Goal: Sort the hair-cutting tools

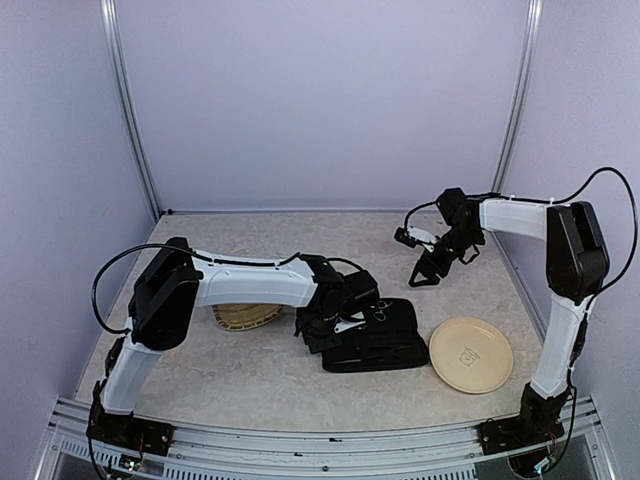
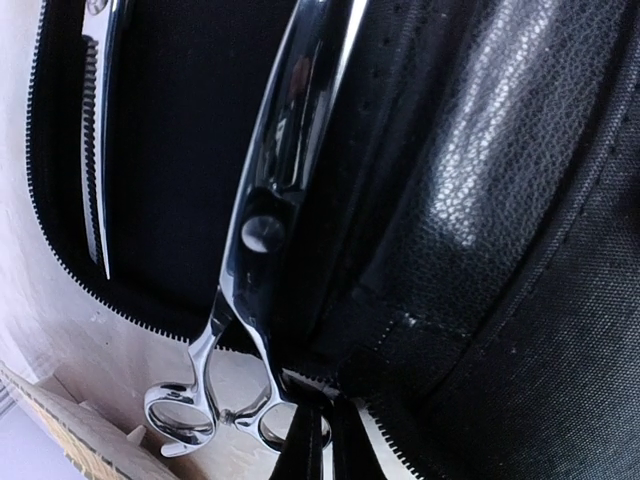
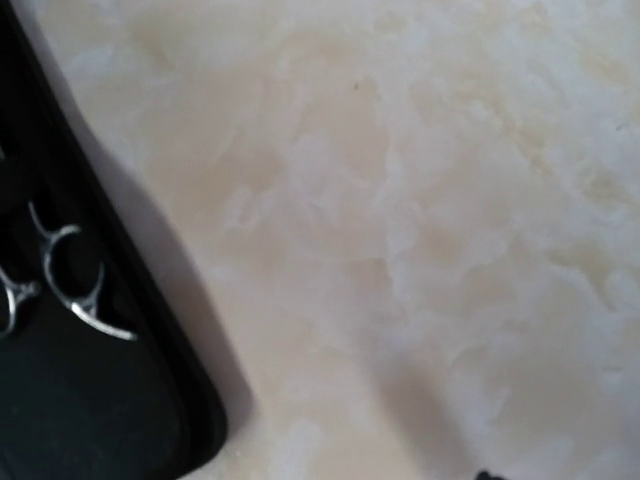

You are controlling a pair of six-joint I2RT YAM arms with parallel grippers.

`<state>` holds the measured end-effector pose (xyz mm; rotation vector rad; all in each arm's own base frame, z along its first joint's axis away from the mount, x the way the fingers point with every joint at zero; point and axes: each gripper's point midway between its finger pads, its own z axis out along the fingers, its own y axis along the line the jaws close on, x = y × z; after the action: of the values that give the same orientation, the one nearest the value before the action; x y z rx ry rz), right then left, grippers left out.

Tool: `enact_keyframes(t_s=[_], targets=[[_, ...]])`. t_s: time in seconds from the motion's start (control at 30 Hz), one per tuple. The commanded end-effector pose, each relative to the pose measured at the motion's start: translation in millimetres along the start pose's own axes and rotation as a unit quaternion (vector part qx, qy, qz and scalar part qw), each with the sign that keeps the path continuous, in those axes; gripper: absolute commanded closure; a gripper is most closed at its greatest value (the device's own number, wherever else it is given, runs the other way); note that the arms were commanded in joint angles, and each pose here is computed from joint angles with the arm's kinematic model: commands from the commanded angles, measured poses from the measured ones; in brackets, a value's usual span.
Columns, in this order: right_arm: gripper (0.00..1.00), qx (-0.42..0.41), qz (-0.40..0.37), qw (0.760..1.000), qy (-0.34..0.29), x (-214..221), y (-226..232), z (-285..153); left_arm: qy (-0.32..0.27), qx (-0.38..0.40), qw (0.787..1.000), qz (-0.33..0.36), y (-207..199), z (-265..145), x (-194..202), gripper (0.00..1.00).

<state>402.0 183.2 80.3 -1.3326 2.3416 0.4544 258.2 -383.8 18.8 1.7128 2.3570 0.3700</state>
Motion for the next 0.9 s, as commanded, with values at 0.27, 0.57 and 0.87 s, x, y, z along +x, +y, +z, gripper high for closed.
enact_keyframes(t_s=[0.27,0.57,0.87], targets=[[0.35,-0.040,0.021,0.999,0.027,23.5,19.3,5.4,-0.024,-0.047,0.998,0.034,3.3,-9.7,-14.7,0.67],[0.35,-0.043,0.024,0.998,0.045,42.9,31.4,5.1,-0.047,-0.033,0.998,-0.018,18.9,-48.1,31.4,0.55],[0.36,-0.065,0.028,0.997,0.039,47.6,45.2,8.8,-0.130,0.073,0.976,-0.161,31.2,-57.8,21.0,0.59]])
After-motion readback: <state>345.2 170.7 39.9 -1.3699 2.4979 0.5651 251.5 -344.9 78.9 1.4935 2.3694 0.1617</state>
